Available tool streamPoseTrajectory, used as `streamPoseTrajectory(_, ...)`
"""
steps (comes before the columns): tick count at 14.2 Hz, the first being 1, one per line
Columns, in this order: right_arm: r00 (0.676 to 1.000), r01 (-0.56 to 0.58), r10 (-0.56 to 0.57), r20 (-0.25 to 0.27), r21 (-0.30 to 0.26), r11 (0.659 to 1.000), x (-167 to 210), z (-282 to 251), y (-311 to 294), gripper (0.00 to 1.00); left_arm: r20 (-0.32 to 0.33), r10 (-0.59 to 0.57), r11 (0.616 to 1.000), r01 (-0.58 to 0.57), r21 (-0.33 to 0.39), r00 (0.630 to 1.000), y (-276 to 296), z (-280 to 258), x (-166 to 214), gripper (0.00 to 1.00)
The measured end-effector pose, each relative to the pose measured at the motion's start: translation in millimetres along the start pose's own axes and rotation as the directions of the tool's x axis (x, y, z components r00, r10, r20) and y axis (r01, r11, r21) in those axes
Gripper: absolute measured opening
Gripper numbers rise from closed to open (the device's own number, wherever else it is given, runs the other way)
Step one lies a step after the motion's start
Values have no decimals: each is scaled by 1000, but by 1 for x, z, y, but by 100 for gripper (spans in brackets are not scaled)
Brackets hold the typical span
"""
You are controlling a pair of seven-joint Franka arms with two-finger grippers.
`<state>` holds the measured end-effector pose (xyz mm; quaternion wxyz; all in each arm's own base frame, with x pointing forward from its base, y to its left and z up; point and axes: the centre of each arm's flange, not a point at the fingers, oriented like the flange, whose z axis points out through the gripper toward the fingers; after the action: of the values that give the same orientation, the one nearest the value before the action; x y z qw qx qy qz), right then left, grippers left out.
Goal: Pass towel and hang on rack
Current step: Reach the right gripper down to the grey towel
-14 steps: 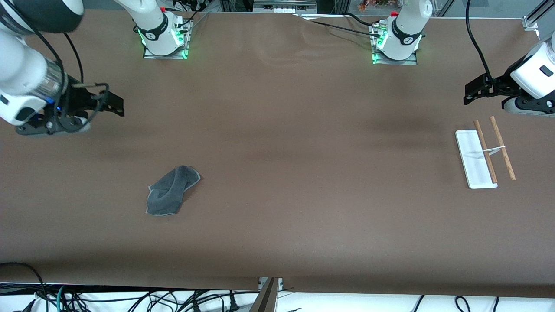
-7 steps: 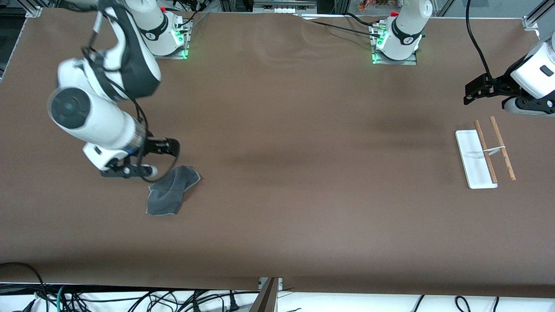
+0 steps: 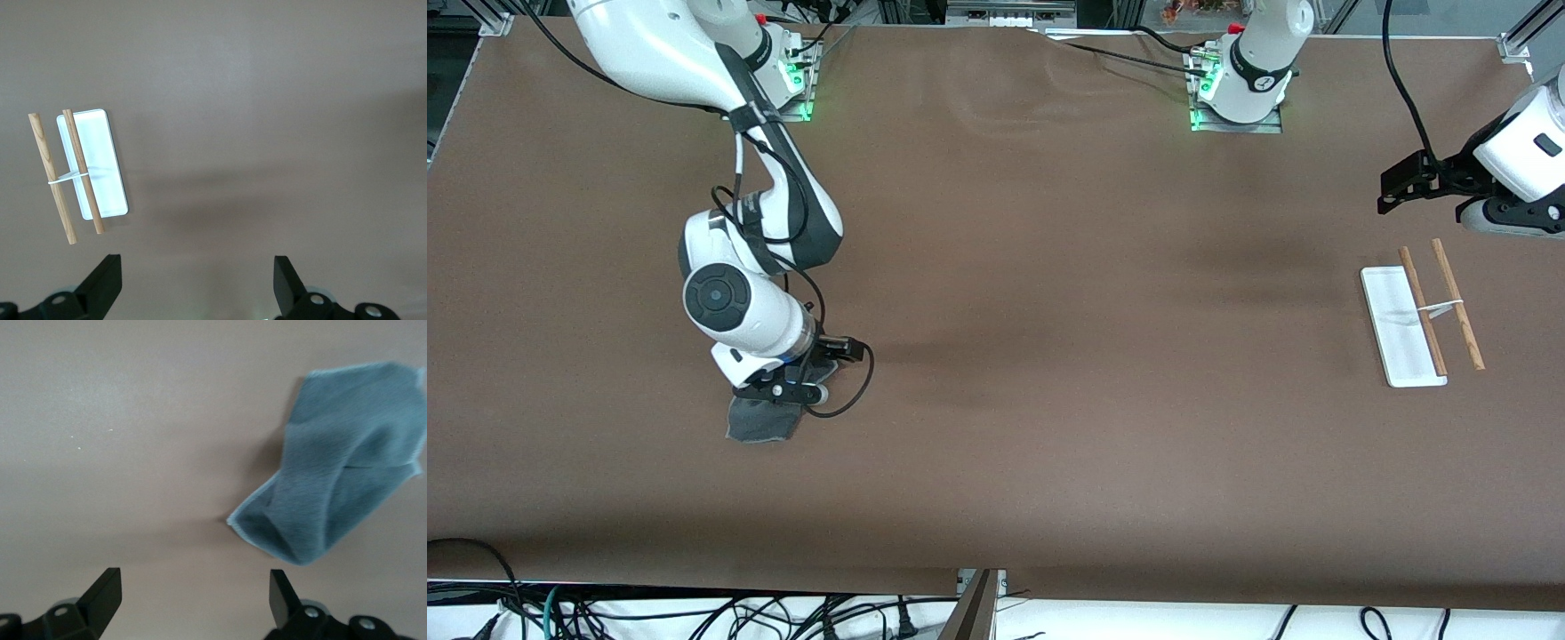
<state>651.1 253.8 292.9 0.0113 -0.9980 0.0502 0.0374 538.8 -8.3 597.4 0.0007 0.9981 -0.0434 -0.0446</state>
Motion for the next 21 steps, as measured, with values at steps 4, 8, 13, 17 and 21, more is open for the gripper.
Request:
streamPoseTrajectory(4,1000,-7,8,-22,19,1000,4,27,-8,93,0,0,1000,0,0,1000,0,0,0,100)
streamPoseTrajectory(8,1000,-12,12,-24,19,1000,8,57,-7,88,0,0,1000,0,0,1000,0,0,0,100)
streamPoseTrajectory(13,1000,-16,16,3,2,1000,5,76,-2,71,0,0,1000,0,0,1000,0,0,0,100)
streamPoseTrajectory(17,1000,-4,4,24,-12,1000,6,88,16,69,0,0,1000,0,0,1000,0,0,0,100)
streamPoseTrajectory(21,1000,-2,2,30,-13,1000,14,91,33,68,0,0,1000,0,0,1000,0,0,0,100)
